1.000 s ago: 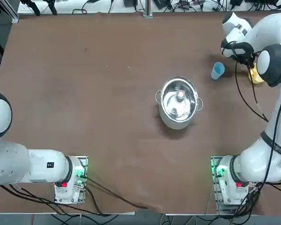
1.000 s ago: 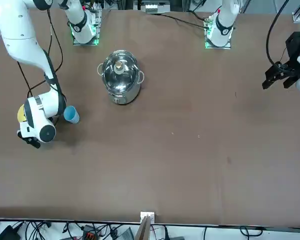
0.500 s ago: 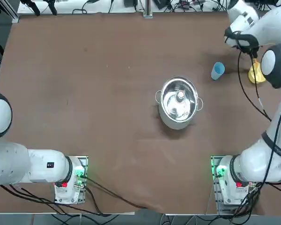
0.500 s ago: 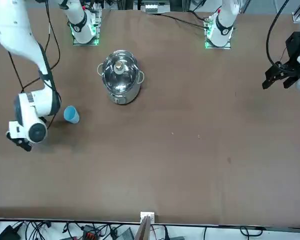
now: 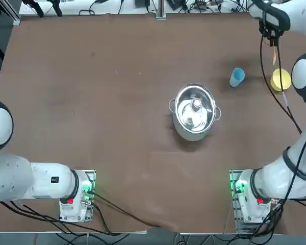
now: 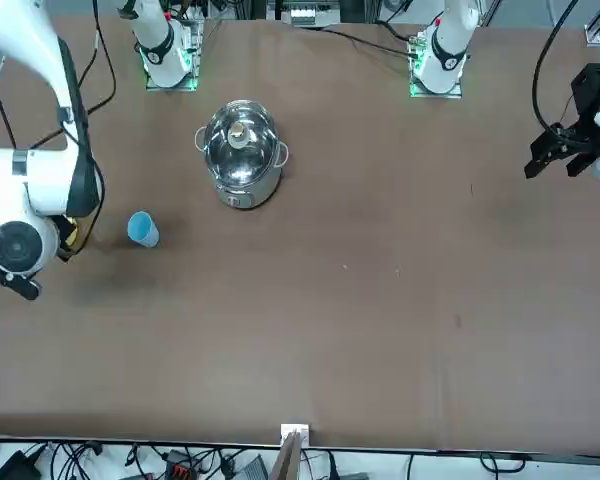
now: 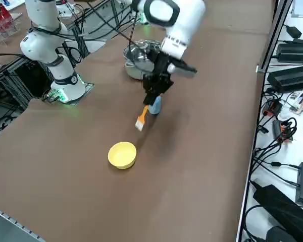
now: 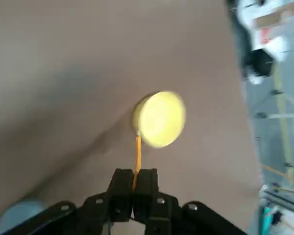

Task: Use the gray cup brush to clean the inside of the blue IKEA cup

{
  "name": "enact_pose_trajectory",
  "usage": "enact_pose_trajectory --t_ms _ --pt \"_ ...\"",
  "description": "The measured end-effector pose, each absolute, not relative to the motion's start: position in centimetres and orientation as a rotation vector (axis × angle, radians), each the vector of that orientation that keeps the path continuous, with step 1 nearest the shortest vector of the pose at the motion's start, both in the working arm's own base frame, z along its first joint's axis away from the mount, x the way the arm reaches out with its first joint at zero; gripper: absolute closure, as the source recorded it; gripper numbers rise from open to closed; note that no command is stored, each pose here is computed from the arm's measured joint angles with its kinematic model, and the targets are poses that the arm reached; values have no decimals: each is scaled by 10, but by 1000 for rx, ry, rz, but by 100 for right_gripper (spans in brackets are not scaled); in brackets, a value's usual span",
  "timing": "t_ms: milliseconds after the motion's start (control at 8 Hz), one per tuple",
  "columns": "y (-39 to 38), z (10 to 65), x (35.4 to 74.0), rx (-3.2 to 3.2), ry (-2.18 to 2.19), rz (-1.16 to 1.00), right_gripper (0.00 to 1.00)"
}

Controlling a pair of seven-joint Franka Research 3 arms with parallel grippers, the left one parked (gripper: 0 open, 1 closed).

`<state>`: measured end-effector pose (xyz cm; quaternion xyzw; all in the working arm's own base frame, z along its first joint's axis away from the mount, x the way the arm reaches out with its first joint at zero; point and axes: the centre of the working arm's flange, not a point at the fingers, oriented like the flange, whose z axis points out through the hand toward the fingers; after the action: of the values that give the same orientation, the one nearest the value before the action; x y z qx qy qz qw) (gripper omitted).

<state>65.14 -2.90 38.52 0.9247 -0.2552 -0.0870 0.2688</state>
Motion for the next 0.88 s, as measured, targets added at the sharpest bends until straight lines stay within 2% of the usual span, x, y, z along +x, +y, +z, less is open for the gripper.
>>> enact_pose_trajectory --t_ms 375,875 --pt "8 440 640 2802 -657 -305 96" --pt "18 426 616 2967 -500 -340 96"
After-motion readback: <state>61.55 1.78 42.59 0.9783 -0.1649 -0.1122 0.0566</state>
